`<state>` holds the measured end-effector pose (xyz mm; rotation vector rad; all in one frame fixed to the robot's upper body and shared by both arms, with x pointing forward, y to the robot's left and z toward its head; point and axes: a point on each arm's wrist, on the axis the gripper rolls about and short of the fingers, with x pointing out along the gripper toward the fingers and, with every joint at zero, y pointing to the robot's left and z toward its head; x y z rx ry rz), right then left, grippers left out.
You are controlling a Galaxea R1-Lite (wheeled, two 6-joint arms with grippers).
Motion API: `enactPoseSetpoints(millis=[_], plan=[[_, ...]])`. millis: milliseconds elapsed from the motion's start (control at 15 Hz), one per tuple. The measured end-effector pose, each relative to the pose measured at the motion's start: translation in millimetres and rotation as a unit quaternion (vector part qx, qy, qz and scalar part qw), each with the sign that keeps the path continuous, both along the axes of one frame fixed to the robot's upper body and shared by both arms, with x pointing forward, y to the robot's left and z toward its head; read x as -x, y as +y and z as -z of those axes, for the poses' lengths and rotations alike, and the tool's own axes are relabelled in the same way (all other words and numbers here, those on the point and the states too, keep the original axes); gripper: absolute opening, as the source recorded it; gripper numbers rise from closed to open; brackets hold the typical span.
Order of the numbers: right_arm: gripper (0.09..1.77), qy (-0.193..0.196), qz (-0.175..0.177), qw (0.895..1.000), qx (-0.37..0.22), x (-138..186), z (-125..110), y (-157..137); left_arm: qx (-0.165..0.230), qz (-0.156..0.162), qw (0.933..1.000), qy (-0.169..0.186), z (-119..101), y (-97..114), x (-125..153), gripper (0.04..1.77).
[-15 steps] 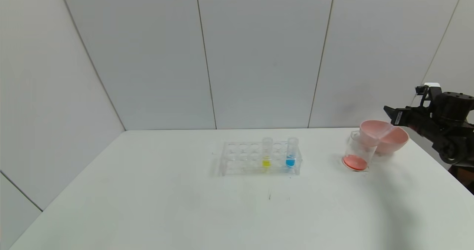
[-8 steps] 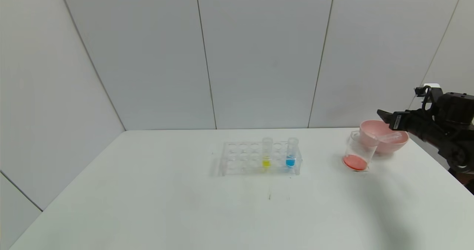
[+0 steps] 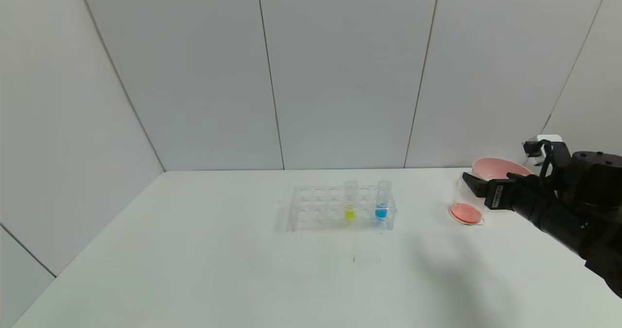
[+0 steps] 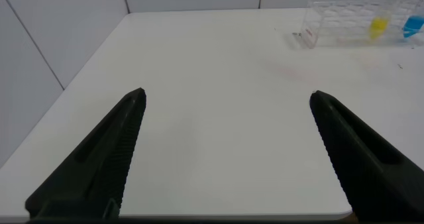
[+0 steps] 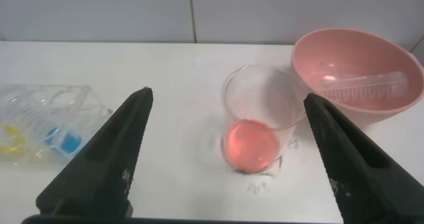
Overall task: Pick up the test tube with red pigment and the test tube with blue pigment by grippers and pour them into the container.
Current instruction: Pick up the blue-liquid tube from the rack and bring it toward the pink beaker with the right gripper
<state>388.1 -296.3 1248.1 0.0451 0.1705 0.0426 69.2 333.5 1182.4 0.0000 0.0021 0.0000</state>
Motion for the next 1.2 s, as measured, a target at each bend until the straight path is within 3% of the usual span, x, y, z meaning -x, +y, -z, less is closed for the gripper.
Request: enactPoseSetpoints(millis=[667,933,1200], plan=[[1.69,0.009,-0.008,1.000,-0.016,82.8,8.2,111.9,0.000,0.000,1.0000,0.000,0.0,0.0,0.0,1.76],[1.70,0.001,-0.042,0.999,-0.030,90.1,19.9,144.7,0.000,0.000,1.0000,0.000,-0.1,0.0,0.0,1.76],[1.70,0.005,-0.047,0.999,-0.024,83.4,40.7,157.6,0.000,0.000,1.0000,0.000,-0.1,0.0,0.0,1.76]])
